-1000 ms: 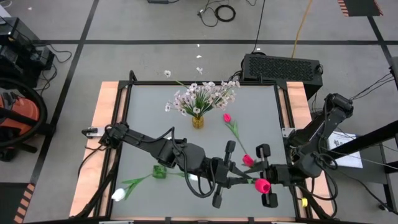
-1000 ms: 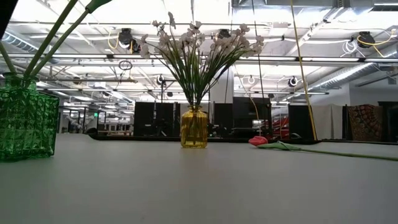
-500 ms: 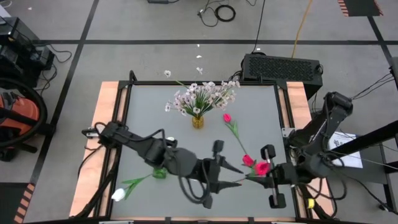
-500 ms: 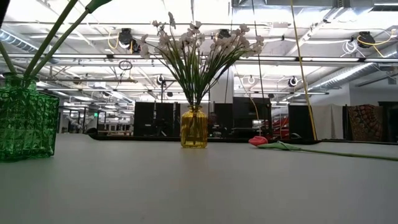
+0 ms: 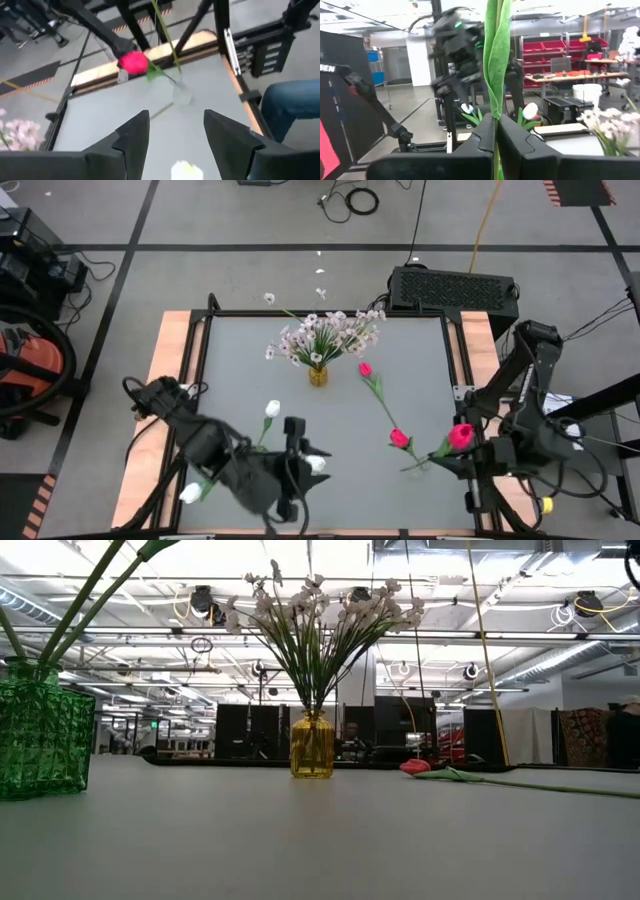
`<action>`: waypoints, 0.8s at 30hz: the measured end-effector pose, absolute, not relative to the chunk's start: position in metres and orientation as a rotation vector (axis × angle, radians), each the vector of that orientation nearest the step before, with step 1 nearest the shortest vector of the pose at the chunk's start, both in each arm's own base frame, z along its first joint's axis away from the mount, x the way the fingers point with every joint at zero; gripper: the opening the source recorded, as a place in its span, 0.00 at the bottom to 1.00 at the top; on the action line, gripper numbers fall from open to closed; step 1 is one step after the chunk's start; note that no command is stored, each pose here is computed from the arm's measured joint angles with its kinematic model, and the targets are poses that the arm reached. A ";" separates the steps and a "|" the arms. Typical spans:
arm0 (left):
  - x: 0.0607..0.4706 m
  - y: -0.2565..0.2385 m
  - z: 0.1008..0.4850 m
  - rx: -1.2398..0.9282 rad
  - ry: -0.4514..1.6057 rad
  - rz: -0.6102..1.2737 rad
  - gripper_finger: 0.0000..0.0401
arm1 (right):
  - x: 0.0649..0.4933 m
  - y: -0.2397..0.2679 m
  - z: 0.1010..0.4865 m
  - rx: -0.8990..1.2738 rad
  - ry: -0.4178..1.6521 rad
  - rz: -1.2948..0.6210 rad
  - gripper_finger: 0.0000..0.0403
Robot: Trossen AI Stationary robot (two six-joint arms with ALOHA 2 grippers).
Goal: Sort flowers into vase by color
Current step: Put the bottom red flower into the transparent vase
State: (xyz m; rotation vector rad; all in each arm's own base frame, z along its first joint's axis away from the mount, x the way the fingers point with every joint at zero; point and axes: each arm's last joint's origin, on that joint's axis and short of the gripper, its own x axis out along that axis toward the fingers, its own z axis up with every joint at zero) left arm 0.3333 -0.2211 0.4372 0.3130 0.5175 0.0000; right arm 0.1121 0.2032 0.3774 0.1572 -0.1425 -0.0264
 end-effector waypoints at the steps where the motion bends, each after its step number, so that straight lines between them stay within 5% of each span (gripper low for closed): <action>1: 0.332 -0.226 0.431 0.325 0.530 0.010 0.49 | 0.108 0.203 0.378 0.166 -0.136 -0.033 0.00; 24: 0.351 -0.270 0.318 0.223 0.551 -0.093 0.49 | 0.076 0.212 0.335 0.261 -0.028 -0.216 0.00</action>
